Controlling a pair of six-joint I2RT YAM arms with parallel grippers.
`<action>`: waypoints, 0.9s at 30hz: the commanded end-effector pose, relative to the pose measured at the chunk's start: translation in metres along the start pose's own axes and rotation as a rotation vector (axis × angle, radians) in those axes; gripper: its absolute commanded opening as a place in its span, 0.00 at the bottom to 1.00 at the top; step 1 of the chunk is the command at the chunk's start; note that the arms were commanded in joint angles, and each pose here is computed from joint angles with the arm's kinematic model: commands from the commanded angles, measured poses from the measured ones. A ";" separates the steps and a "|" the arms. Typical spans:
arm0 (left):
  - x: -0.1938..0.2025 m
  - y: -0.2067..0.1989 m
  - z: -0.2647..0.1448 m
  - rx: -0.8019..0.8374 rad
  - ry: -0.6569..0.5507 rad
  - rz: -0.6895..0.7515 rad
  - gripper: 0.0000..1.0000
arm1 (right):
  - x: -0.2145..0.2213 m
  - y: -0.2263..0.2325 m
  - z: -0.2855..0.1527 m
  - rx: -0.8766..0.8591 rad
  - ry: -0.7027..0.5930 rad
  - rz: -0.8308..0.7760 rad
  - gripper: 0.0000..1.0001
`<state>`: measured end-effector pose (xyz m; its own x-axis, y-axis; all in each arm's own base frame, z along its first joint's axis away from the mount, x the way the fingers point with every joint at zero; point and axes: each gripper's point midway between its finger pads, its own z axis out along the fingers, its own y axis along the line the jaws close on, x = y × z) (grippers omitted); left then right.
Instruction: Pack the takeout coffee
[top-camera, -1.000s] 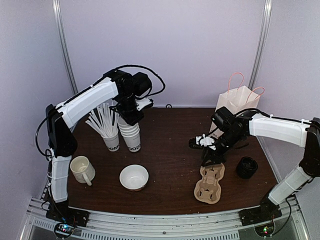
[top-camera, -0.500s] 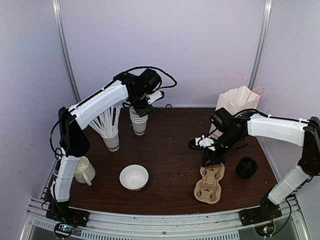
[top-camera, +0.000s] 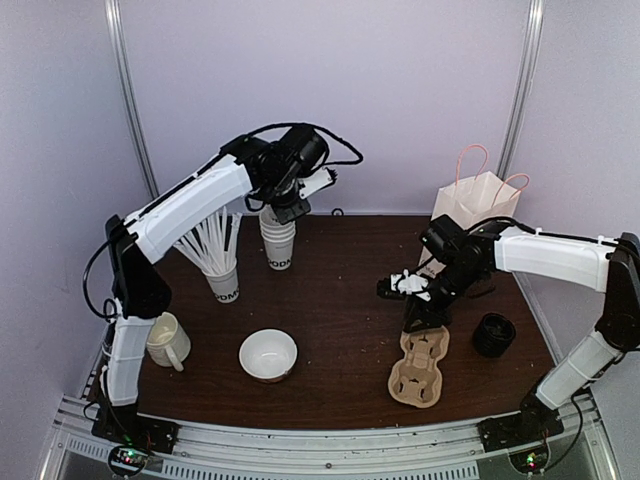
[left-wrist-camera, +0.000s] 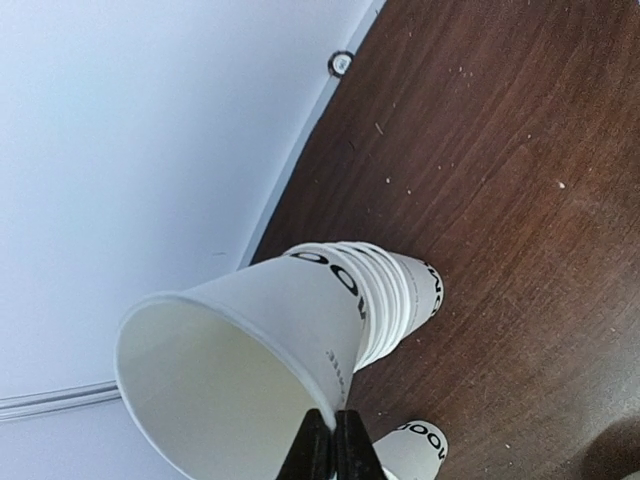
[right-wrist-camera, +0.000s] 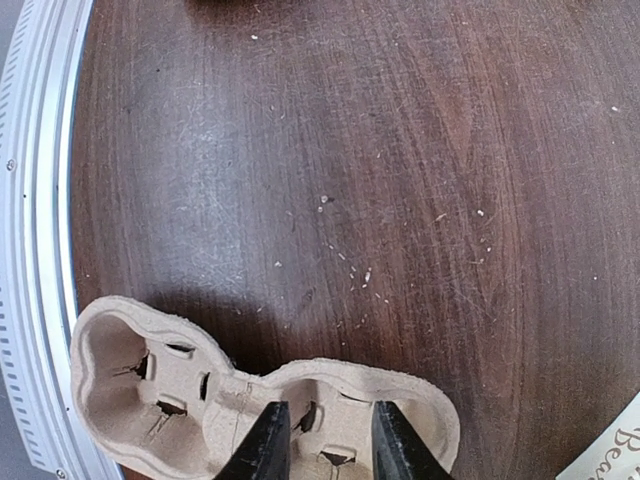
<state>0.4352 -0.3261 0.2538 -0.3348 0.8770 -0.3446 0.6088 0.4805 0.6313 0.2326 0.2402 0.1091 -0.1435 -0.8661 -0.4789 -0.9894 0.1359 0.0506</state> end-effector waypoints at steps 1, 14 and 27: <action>-0.041 0.042 -0.094 -0.125 -0.237 -0.046 0.00 | -0.007 -0.005 -0.010 0.027 0.001 0.007 0.31; -0.034 -0.085 -0.179 0.209 -0.379 0.133 0.00 | 0.003 -0.040 -0.092 0.103 -0.171 0.210 0.32; -0.021 -0.222 -0.175 0.504 -0.320 0.334 0.00 | 0.059 -0.031 -0.120 0.203 -0.083 0.369 0.33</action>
<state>0.1957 -0.4364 0.2735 0.1246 0.8918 -0.4349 0.8865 0.0968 0.4525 0.2667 0.1439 0.1926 -0.4150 -0.6921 -0.5905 -0.8776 0.4756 0.0593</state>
